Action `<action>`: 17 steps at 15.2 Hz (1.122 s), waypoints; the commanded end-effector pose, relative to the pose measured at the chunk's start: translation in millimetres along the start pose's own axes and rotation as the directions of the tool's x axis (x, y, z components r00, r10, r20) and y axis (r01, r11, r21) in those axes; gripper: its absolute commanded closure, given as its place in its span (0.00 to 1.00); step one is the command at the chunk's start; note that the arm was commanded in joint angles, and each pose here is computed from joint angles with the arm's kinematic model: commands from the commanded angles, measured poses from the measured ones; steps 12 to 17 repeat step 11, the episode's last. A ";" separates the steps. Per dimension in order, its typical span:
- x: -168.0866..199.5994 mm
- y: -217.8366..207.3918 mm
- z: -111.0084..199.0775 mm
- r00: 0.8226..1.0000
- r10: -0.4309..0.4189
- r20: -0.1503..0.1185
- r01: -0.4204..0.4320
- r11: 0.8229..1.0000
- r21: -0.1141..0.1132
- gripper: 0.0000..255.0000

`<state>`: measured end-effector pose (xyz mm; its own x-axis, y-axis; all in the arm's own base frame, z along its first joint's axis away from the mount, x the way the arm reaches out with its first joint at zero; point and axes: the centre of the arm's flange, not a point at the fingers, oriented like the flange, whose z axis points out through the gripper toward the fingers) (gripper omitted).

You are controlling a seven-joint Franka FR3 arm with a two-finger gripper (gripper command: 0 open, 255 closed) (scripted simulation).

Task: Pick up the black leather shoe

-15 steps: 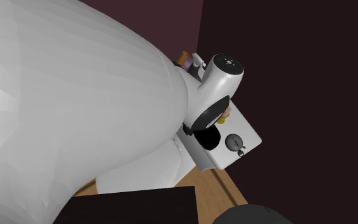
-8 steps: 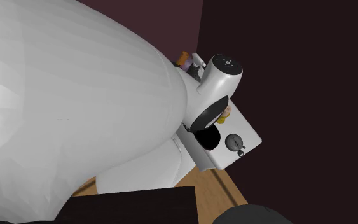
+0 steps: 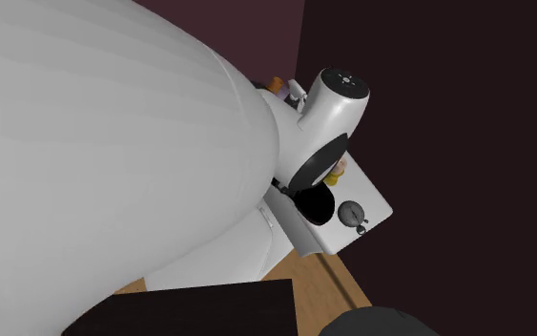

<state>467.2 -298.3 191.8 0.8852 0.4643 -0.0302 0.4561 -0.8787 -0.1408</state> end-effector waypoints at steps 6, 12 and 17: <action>-1.9 -5.4 -37.0 1.000 0.000 0.000 0.000 1.000 0.000 1.00; -2.4 -7.7 -53.5 1.000 0.000 0.000 0.000 1.000 0.000 1.00; -2.4 -7.7 -53.5 1.000 0.000 0.000 0.000 1.000 0.000 1.00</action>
